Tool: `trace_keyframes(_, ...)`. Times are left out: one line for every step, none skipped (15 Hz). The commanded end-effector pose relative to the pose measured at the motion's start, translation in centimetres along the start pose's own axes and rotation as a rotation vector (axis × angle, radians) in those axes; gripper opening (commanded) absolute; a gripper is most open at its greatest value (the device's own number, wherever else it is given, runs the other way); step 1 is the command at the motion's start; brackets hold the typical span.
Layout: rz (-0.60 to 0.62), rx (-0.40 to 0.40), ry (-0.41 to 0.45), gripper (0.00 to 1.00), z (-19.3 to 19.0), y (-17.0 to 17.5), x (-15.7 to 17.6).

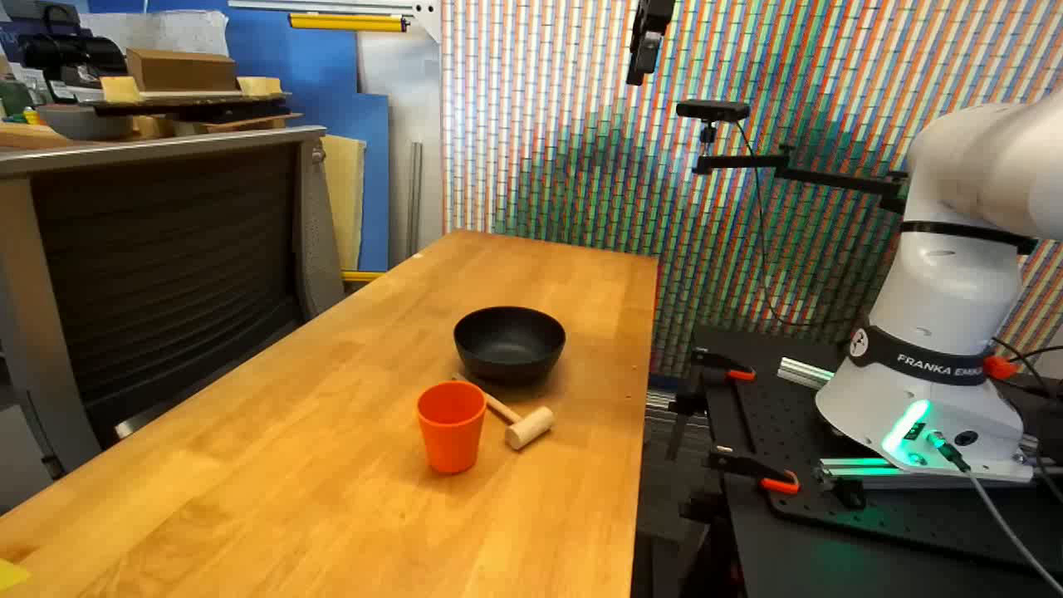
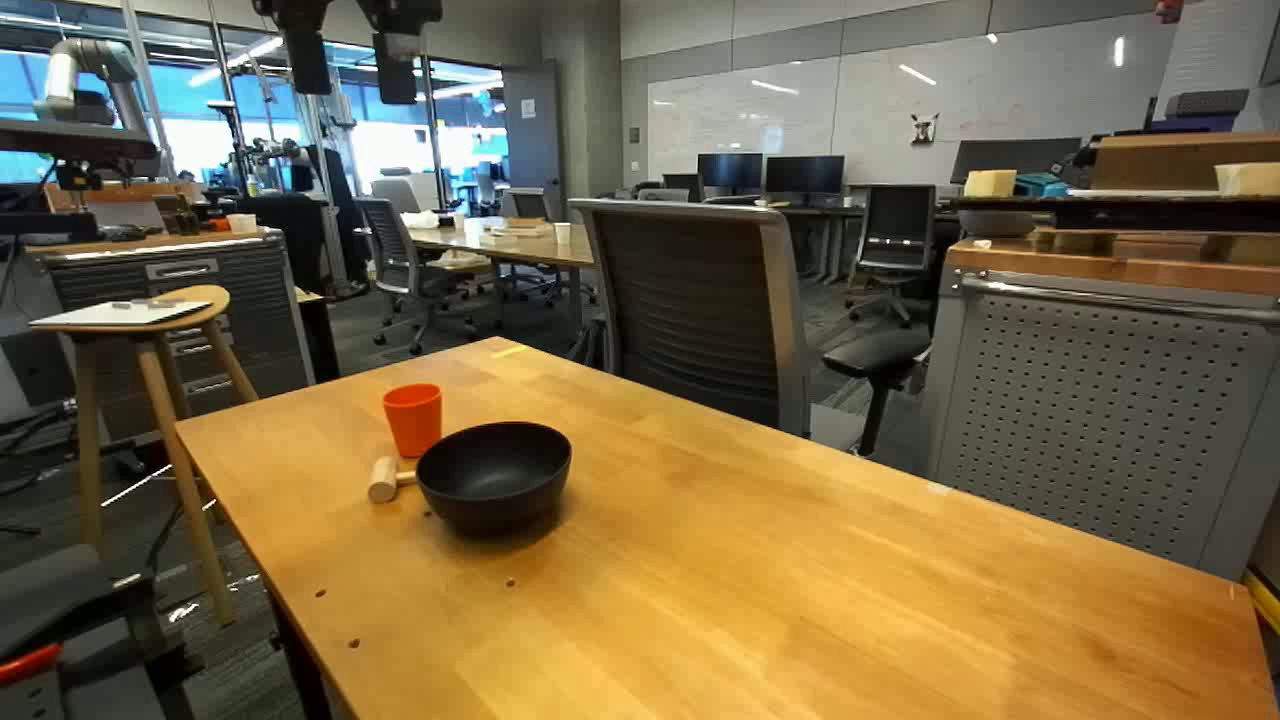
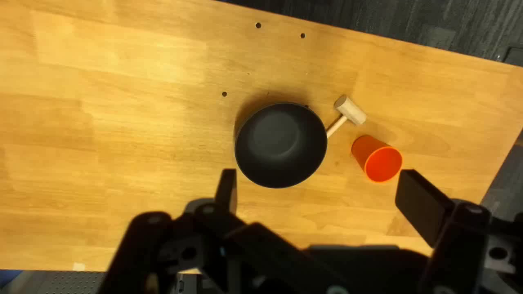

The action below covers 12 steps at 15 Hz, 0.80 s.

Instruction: Put the cup in the bowl

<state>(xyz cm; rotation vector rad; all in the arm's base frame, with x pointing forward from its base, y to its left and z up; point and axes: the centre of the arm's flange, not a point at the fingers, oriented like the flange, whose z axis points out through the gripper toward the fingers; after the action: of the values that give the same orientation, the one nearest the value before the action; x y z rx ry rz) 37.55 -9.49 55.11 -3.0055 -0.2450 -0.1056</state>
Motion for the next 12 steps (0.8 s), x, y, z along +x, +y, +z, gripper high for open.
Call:
trace_keyframes(0.000, -0.001, 0.004, 1.00, -0.2, 0.0, 0.0)
trace_keyframes(0.000, -0.003, 0.008, 1.00, -0.4, 0.0, 0.0)
trace_keyframes(-0.001, -0.004, 0.011, 1.00, -0.5, 0.0, 0.0)
trace_keyframes(0.013, -0.088, -0.016, 1.00, 0.3, -0.4, 0.6)
trace_keyframes(-0.008, -0.135, -0.034, 1.00, 1.0, -1.0, 1.2)
trace_keyframes(-0.007, -0.183, -0.040, 1.00, 2.5, -2.4, 2.5)
trace_keyframes(-0.022, -0.240, -0.044, 1.00, 4.2, -3.9, 3.9)
trace_keyframes(-0.047, -0.275, -0.035, 1.00, 6.1, -5.8, 5.5)
trace_keyframes(-0.064, -0.302, -0.017, 1.00, 7.7, -7.6, 6.9)
trace_keyframes(-0.074, -0.319, -0.002, 1.00, 9.2, -9.5, 8.1)
trace_keyframes(-0.094, -0.338, -0.001, 1.00, 10.9, -11.4, 9.2)
trace_keyframes(-0.110, -0.352, -0.002, 1.00, 13.0, -13.4, 10.1)
